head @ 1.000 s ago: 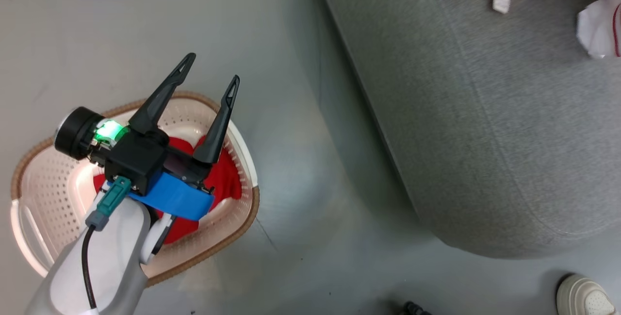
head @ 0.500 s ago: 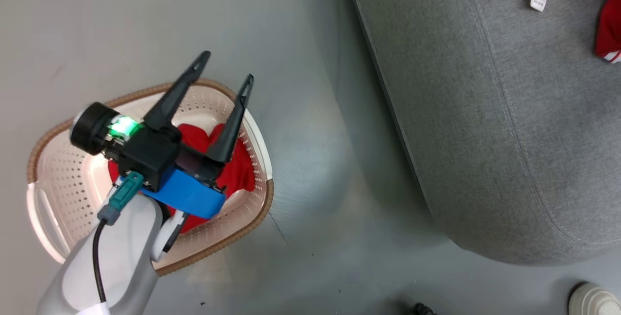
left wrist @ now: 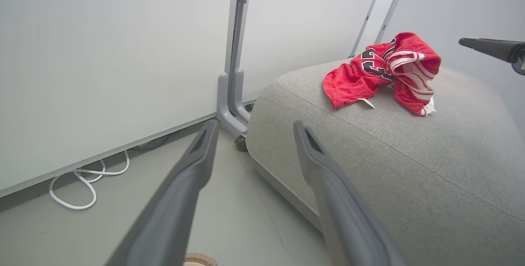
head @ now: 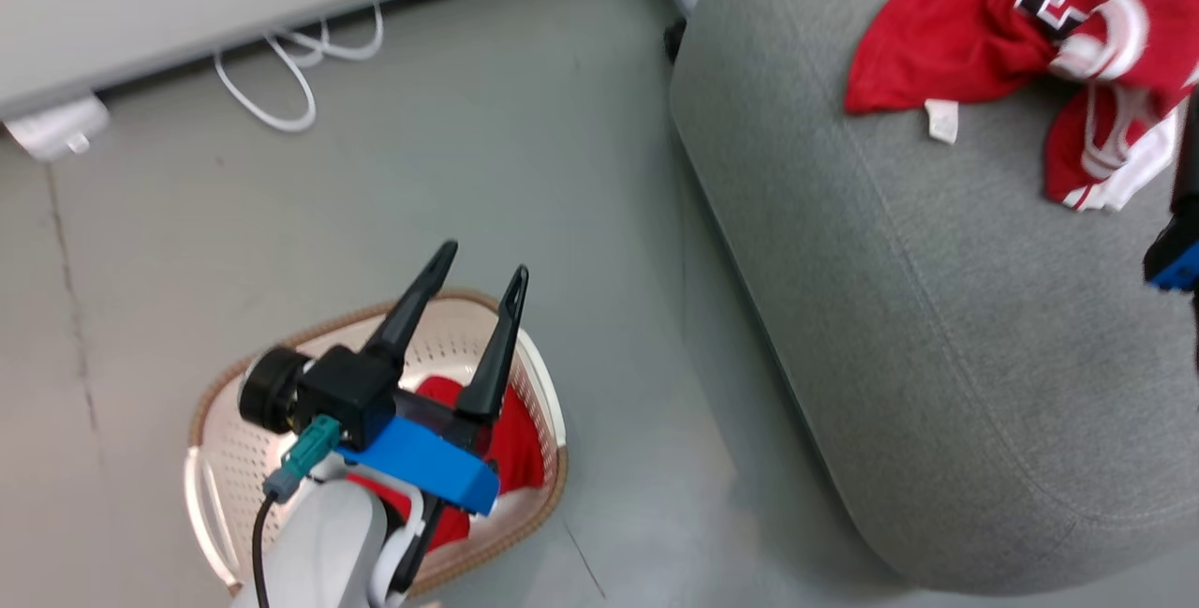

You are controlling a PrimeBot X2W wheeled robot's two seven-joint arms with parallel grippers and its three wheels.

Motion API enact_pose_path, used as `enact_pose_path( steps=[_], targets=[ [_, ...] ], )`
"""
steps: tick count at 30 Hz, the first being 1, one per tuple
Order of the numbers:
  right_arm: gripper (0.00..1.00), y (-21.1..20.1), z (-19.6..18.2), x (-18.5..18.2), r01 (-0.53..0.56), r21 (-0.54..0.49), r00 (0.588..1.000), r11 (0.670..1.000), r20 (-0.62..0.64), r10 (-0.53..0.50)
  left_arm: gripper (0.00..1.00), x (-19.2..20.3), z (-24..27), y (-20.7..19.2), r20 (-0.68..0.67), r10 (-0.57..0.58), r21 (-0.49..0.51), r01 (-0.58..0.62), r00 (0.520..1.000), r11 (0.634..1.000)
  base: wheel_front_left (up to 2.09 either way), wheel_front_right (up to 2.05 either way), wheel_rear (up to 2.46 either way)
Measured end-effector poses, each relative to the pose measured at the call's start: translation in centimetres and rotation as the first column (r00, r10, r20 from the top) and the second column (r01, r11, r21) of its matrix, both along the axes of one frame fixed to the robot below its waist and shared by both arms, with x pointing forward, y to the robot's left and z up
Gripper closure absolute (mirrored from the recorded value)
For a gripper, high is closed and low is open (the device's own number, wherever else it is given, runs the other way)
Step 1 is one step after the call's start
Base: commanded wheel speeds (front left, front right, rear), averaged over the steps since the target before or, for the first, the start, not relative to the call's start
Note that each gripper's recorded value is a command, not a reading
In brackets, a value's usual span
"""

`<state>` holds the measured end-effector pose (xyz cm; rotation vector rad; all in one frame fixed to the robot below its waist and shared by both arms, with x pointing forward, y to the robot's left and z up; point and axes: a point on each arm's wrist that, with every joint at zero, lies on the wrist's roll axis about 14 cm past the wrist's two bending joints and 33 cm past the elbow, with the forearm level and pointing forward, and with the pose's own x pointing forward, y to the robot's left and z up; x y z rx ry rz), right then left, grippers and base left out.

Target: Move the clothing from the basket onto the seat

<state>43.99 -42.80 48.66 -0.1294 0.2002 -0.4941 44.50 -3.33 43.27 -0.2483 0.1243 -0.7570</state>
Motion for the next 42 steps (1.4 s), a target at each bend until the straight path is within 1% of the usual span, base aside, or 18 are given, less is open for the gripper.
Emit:
enact_pose_path(
  steps=[5,10,16,22,28,33,37,42],
  targets=[
    [0.00,2.5,2.0,-2.4,-0.064,0.003,0.996,0.998,0.065,0.063,0.00,-1.9,2.6,1.6,0.023,0.075,-0.011,-0.075,0.997,0.997,0.00,0.00,0.00],
    [0.00,5.8,3.8,-4.4,-0.133,-0.006,0.978,0.991,0.162,0.132,0.00,-3.5,4.2,4.0,0.052,0.155,-0.002,-0.155,0.987,0.988,0.00,0.00,0.00],
    [0.00,11.3,3.6,-6.0,-0.231,0.023,0.950,0.973,0.222,0.220,0.00,-4.8,4.9,8.3,0.065,0.284,0.011,-0.285,0.957,0.958,0.00,0.00,0.00],
    [0.00,16.7,3.5,-6.7,-0.343,0.033,0.913,0.939,0.248,0.325,0.00,-5.7,5.6,12.8,0.088,0.410,0.016,-0.413,0.908,0.911,0.00,0.00,0.00],
    [0.00,21.4,4.2,-6.2,-0.463,0.019,0.852,0.886,0.284,0.440,0.00,-6.8,6.2,17.5,0.108,0.532,0.017,-0.536,0.840,0.844,0.00,0.00,0.00],
    [0.00,24.2,3.6,-5.9,-0.533,0.032,0.820,0.846,0.269,0.506,0.00,-8.2,5.8,20.2,0.101,0.601,0.022,-0.606,0.793,0.795,0.00,0.00,0.00],
    [0.00,25.8,3.3,-5.7,-0.571,0.051,0.799,0.820,0.266,0.540,0.00,-9.0,5.4,21.4,0.092,0.631,0.031,-0.635,0.771,0.772,0.00,0.00,0.00],
    [0.00,26.4,3.1,-5.5,-0.584,0.059,0.791,0.809,0.264,0.552,0.00,-9.2,5.2,21.8,0.088,0.642,0.033,-0.647,0.761,0.762,0.00,0.00,0.00]
  ],
)
